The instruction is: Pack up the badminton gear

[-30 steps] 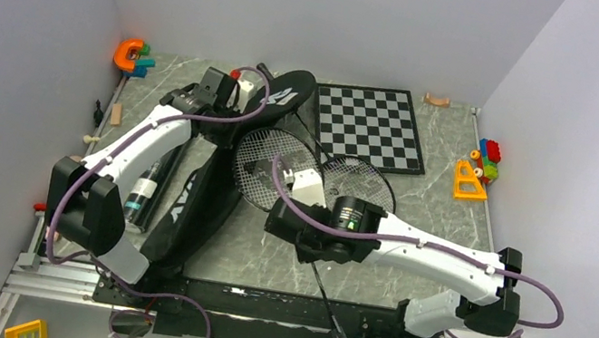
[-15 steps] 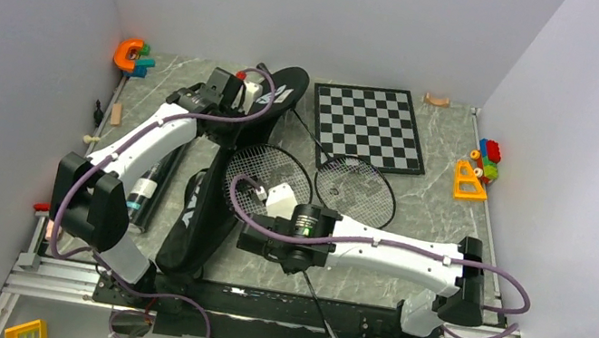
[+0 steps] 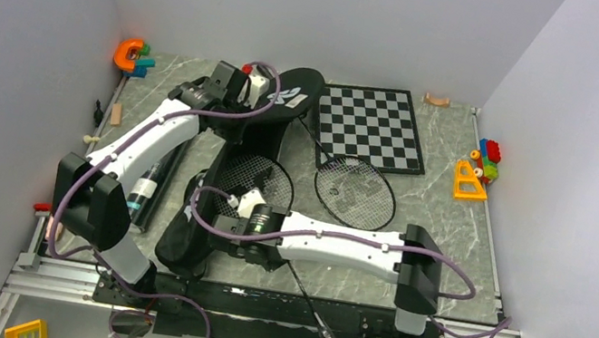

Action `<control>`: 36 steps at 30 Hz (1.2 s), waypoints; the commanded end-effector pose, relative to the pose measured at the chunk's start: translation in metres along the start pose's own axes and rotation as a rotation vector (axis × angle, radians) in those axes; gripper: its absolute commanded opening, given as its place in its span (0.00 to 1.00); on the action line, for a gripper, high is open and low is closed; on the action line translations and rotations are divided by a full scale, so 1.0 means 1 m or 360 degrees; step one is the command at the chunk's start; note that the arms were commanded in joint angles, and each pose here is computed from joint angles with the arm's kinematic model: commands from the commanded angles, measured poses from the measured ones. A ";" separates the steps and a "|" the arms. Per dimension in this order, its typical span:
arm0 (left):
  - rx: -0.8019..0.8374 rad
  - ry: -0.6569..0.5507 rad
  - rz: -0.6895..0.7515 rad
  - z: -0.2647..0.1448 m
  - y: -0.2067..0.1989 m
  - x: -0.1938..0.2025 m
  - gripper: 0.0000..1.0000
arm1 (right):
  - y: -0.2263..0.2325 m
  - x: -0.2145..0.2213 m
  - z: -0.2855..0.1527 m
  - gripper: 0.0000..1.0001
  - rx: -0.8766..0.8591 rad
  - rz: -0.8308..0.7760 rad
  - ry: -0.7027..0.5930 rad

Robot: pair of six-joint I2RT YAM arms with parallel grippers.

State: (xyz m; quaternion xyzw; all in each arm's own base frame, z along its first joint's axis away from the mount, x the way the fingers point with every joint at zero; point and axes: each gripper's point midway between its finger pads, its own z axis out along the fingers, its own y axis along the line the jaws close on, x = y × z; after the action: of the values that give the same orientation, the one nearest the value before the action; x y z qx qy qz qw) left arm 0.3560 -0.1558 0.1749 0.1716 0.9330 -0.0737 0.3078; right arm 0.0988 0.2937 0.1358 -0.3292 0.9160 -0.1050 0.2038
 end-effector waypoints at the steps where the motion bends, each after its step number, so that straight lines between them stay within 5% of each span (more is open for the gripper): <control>1: 0.0123 -0.0112 -0.0025 -0.009 -0.018 -0.028 0.00 | -0.007 -0.041 0.002 0.00 0.0006 0.0055 -0.0152; 18: 0.0537 -0.0132 -0.0169 -0.019 -0.055 -0.015 0.00 | -0.049 -0.182 -0.006 0.00 -0.0488 0.1052 -0.0694; 36: 0.0738 -0.0195 -0.0155 -0.043 -0.061 -0.027 0.00 | -0.064 -0.212 -0.009 0.00 -0.0628 0.1281 -0.0902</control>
State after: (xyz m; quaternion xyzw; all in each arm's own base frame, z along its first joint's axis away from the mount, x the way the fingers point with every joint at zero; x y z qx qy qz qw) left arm 0.3362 -0.2001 0.1841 0.1666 0.9086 -0.2708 0.2708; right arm 0.2645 0.3681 0.1885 -0.0329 0.9160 0.1863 0.3537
